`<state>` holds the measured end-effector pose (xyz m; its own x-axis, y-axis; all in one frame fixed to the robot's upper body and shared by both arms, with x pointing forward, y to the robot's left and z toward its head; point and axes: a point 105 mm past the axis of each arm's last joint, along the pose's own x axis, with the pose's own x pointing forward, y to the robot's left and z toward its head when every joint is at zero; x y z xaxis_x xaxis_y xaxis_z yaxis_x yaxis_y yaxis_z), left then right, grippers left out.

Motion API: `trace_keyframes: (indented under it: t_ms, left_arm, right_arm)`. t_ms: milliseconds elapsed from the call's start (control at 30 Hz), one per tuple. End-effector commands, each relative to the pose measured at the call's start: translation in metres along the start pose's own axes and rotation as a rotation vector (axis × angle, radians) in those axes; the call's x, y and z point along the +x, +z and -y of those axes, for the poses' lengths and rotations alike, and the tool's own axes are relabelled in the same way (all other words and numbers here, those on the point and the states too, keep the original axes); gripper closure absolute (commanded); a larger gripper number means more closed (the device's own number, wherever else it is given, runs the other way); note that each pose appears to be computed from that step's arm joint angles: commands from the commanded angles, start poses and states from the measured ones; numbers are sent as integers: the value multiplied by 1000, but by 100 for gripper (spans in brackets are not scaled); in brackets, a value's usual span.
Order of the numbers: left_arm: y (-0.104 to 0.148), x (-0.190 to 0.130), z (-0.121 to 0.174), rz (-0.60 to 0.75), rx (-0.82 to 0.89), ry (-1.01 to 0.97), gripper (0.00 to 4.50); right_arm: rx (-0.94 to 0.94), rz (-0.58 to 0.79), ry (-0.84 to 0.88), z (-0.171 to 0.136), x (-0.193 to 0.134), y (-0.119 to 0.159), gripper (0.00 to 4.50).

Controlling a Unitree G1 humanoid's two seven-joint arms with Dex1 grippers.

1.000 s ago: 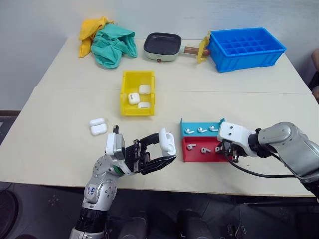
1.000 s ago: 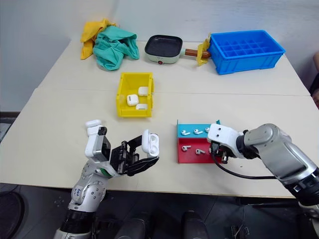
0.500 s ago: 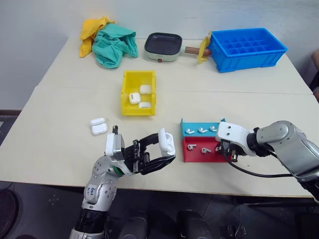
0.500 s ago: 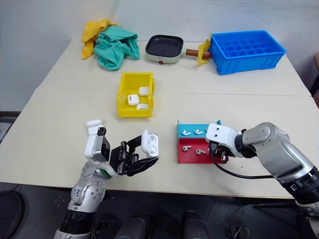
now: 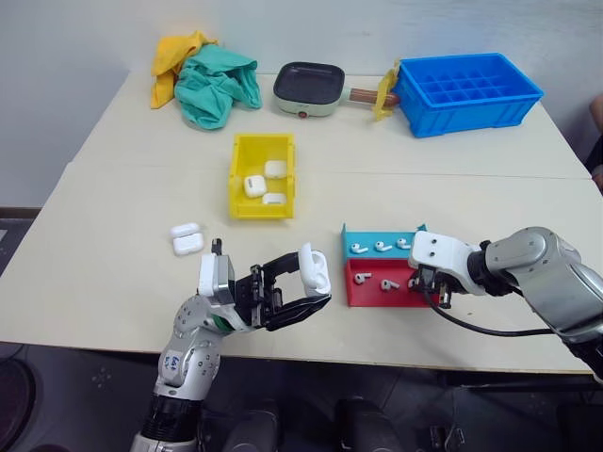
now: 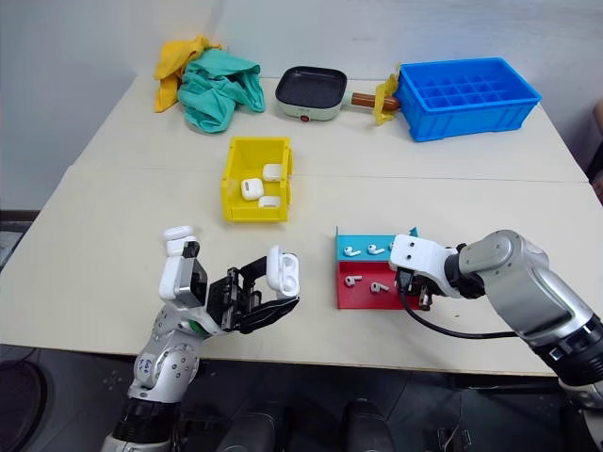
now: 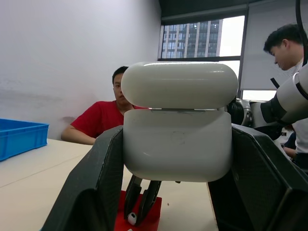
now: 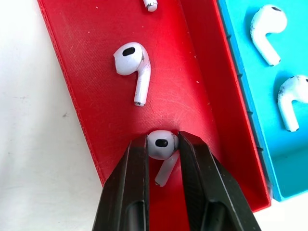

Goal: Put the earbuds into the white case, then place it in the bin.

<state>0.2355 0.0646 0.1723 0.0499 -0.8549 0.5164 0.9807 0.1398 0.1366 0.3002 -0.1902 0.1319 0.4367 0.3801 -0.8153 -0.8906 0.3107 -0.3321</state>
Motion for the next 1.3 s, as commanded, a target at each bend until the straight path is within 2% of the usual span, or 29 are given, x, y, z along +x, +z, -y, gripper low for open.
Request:
trace_keyframes:
  t_ms: [33, 167, 300, 367, 467, 533, 600, 667, 867, 1300]
  left_arm:
    - [5, 4, 5, 11, 35, -36, 171]
    - [8, 5, 6, 36, 12, -54, 171]
    - [13, 10, 8, 64, -41, -116, 171]
    - [17, 12, 7, 93, -46, -135, 171]
    - [27, 27, 5, 142, -50, -195, 171]
    - [30, 34, 3, 162, -60, -222, 171]
    - [30, 36, 1, 169, -75, -239, 171]
    - [30, 37, 0, 166, -87, -248, 171]
    - [37, 43, -3, 183, -127, -269, 171]
    - [43, 48, -5, 179, -132, -285, 171]
  right_arm:
    - [-3, 5, -14, 3, -3, 2, 404]
    - [1, 76, -25, 6, -19, 7, 404]
    - [-35, 356, -7, 3, -54, 29, 404]
    - [-49, 454, -13, 1, -68, 34, 404]
    - [-40, 778, 52, -21, -99, 67, 404]
    - [-24, 1077, 23, -32, -119, 95, 404]
    - [1, 1271, -34, -39, -130, 110, 404]
    - [26, 1379, -81, -43, -134, 118, 404]
    - [-13, 1543, -61, -63, -134, 144, 404]
    - [-102, 1560, -40, -69, -111, 156, 404]
